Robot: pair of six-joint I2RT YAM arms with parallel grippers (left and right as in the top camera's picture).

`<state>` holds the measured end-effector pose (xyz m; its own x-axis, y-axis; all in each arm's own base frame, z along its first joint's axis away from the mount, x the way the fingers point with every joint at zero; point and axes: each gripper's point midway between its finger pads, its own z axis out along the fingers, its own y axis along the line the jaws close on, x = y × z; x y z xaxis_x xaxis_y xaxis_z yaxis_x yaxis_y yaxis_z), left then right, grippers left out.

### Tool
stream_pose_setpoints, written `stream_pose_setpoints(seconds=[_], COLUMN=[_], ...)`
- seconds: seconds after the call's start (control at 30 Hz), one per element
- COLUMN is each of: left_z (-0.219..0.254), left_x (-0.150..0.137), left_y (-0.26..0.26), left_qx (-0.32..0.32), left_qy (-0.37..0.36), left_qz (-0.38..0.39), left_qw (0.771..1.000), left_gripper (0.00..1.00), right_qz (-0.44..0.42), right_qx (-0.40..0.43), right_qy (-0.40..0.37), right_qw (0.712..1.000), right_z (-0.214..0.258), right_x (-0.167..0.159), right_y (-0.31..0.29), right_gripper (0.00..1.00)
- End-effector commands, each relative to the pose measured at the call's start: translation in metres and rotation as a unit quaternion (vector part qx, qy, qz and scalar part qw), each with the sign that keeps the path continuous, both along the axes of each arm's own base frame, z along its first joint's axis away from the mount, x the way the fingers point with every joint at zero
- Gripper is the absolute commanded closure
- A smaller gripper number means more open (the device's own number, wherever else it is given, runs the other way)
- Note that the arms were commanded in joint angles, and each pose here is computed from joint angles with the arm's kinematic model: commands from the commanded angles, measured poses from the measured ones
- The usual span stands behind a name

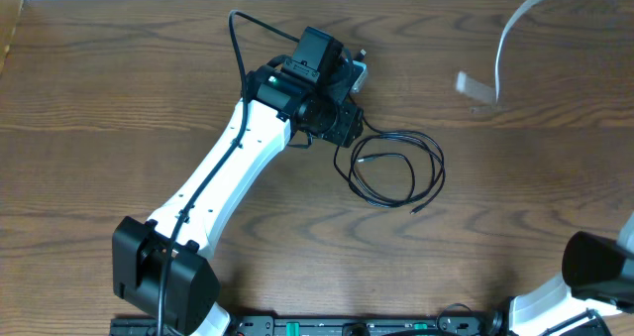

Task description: Untangle cables

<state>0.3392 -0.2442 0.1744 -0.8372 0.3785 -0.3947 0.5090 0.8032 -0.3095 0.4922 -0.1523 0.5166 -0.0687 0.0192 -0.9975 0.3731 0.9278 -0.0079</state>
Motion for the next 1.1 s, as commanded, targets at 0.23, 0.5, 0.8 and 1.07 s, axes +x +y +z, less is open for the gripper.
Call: stream_pose_setpoints(seconds=[0.23,0.5,0.8,1.07], left_z=[0.006,0.006,0.006,0.006], left_x=[-0.002,-0.002,-0.002,-0.002], left_y=[-0.002,-0.002,-0.002,-0.002], left_qx=[-0.010,-0.013,-0.013,-0.013], left_qy=[-0.002,0.006,0.007,0.007], left_qz=[-0.003,0.012,0.014,0.014], left_qw=[1.000,1.000,1.000,1.000], left_gripper=[0.50,0.50,0.50,0.50], right_qz=[-0.059,-0.005,0.004,-0.048], right_qx=[0.033,0.116,0.191,0.228], right_qy=[0.014,0.172,0.293,0.294], right_qw=[0.998,0.978,0.937,0.927], right_z=[-0.062,-0.225,-0.358,-0.379], right_x=[0.044,0.088,0.091,0.082], right_y=[-0.079,-0.100,-0.102,-0.124], right_gripper=[0.99,0.99,0.99,0.99])
